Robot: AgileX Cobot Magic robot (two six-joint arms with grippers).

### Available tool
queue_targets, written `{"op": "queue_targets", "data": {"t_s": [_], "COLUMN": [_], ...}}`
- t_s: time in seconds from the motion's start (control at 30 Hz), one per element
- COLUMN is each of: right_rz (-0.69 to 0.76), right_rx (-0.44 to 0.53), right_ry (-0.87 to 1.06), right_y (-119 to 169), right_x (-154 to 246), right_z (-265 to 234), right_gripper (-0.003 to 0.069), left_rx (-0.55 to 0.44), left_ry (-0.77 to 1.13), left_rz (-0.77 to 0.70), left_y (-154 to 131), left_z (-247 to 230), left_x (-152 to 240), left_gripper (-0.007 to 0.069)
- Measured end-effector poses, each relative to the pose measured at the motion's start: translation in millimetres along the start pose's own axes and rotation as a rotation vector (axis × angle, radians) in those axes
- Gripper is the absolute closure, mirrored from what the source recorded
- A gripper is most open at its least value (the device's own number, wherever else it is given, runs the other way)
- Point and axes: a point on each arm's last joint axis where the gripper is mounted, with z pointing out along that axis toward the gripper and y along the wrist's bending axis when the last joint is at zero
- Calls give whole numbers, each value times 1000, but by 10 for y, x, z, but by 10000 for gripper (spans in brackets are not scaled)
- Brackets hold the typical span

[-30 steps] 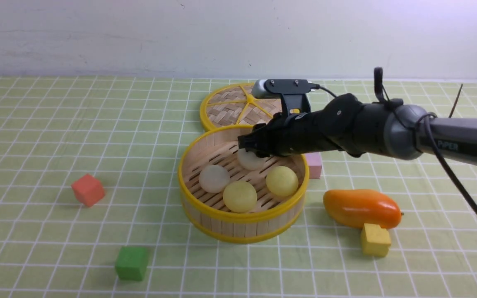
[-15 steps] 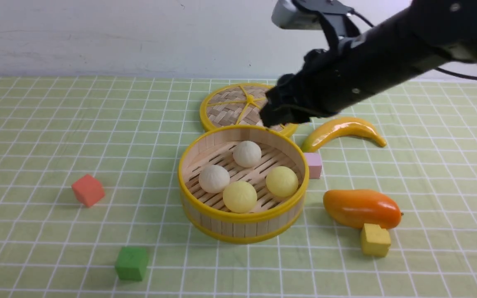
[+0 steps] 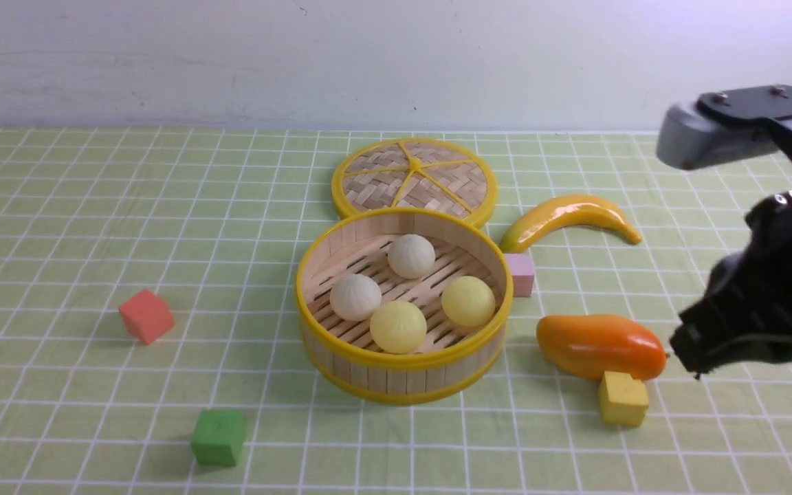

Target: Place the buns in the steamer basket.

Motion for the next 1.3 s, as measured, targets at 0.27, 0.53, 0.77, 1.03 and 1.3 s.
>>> {"op": "queue_targets", "data": {"t_s": [0.27,0.53,0.77,1.03,1.3], "right_rz": [-27,101,231,293,344], "right_rx": [59,332,434,490,490], "right_ry": [-49,-618,-831,-860,-873], "right_y": [-23,-496,-656,-702,-718], "right_x": [181,1398,2304,2465,2472], "right_z": [-199,108,817,884,874], "right_gripper": [679,679,679,679,677], "left_rx": [0,0,0,0,-1], "left_ry": [0,0,1,3,6], "left_rz": [0,0,0,0,0], "left_y": [0,0,0,1,3], "left_z": [0,0,0,1,1], "left_x": [0,0,1,5,10], "left_gripper": [535,533,533,524,515]}}
